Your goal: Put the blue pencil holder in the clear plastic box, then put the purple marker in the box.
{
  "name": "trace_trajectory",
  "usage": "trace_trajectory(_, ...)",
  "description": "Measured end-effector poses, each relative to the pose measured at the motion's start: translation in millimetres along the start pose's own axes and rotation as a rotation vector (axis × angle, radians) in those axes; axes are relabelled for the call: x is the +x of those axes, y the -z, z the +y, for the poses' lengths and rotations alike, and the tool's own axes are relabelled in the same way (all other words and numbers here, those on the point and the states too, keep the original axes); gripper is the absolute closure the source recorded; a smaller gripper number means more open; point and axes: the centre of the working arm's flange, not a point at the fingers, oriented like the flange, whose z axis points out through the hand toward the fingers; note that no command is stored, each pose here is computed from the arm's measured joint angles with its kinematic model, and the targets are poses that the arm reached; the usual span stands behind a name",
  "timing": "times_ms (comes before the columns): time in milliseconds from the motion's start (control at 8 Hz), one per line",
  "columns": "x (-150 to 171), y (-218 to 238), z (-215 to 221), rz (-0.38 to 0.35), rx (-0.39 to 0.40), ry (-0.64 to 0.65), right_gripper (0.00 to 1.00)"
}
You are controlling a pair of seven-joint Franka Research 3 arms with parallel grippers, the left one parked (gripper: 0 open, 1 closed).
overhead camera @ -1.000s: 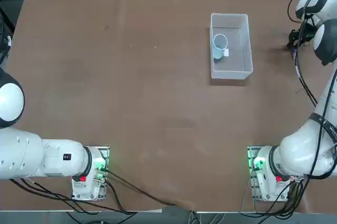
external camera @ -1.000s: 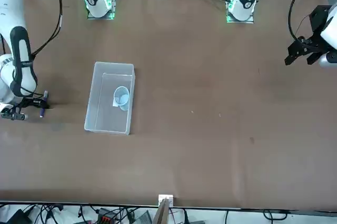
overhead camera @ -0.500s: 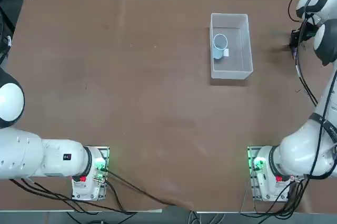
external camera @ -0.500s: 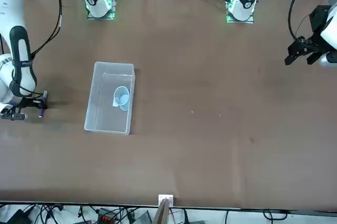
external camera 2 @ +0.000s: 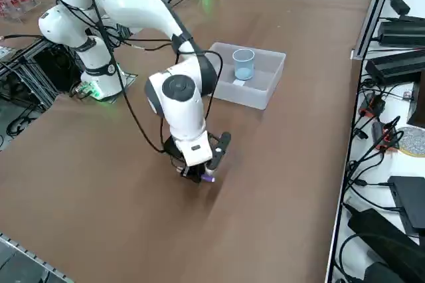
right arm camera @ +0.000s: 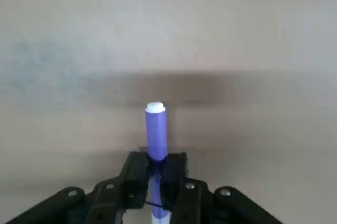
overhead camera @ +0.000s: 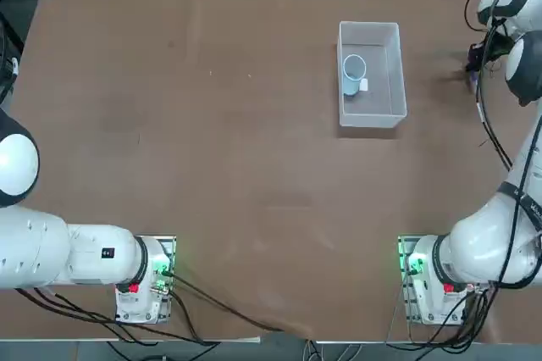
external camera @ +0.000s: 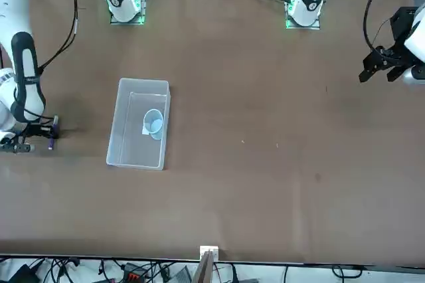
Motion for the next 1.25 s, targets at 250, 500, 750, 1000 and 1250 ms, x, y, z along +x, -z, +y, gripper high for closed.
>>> trace_trajectory(250,12.6,64.8,-27.7,0.024,0.051,0.024,0.84)
trace_trajectory(500,19.6,135.0,-82.6,0.041,0.109,-0.005,0.84)
trace_trajectory(750,22.7,181.5,-151.9,0.034,0.153,-0.064,0.84)
trace_trajectory(1000,21.6,202.3,-231.3,-0.009,0.178,-0.129,0.84)
trace_trajectory(1250,15.7,198.8,-317.3,-0.051,0.174,-0.152,0.84)
